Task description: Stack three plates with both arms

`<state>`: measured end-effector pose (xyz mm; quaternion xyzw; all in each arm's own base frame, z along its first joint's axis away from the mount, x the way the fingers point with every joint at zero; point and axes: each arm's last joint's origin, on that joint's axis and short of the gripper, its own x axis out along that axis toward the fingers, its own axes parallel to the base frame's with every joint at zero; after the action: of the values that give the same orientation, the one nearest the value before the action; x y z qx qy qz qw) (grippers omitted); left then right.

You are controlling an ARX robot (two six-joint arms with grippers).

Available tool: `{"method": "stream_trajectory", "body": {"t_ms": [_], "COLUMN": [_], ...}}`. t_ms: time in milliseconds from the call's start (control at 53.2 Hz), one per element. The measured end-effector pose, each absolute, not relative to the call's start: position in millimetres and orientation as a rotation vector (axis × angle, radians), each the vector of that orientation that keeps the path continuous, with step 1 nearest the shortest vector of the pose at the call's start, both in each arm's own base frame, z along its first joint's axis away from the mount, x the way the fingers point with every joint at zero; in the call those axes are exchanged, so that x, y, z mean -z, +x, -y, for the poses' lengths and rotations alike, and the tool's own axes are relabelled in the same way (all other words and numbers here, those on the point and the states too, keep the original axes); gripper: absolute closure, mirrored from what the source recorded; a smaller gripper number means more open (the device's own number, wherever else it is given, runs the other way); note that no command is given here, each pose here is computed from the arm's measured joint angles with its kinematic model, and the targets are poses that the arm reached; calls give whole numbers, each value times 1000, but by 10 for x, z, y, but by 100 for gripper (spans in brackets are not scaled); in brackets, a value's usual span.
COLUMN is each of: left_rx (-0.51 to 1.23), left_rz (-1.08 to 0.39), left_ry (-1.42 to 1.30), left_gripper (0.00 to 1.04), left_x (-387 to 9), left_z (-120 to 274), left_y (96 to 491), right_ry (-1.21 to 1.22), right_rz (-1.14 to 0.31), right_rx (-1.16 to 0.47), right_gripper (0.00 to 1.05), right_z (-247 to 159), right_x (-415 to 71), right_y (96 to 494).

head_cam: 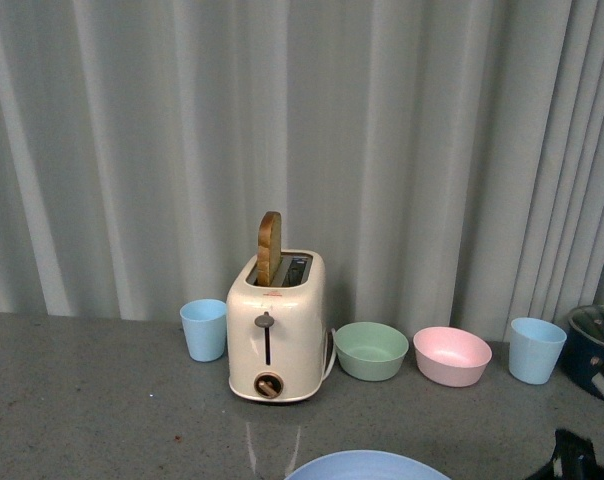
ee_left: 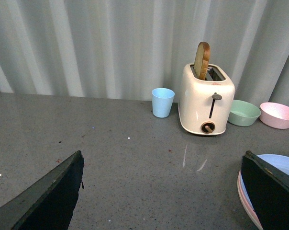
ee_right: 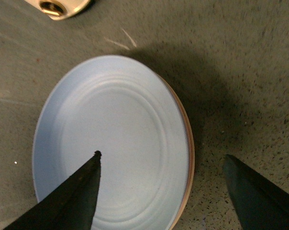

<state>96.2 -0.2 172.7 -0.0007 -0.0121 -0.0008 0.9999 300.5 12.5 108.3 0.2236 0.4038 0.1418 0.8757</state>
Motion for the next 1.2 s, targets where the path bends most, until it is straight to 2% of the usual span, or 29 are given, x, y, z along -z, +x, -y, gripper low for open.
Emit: {"method": "stream_trajectory", "body": {"t_ms": [150,226,451,621,696,771,1147,1203], "left_rx": [2,2,2,2,2,2,2,2], "left_rz": [24,24,24,24,24,24,24,24], "left_ry": [-1,-1,-1,-1,-1,-1,-1,-1], "left_gripper": [7,7,7,7,7,7,7,7], "left_x": [-1727,-1727,-1727,-1727,-1727,-1727,-1727,-1727], "left_z": [2,2,2,2,2,2,2,2], "left_y": [962,962,962,962,962,962,962,962], "right_ry": [425,396,271,194,82,43,6,3], "right_rz": [-725,-652,-403,-267,-82,-7,-5,-6], "right_rx": [-280,-261,-214,-168,-37,-1,3,3], "right_gripper": [5,8,7,9,22,35,101,102], "right_z": [-79,-53,-14,0,2,7,5,5], "right_x": [-1460,-1659,-2245,-2454,-2418,-2353,-1988,-1961], "right_y": [2877,2791,2435,2149,2013,1875,1541,1512]}}
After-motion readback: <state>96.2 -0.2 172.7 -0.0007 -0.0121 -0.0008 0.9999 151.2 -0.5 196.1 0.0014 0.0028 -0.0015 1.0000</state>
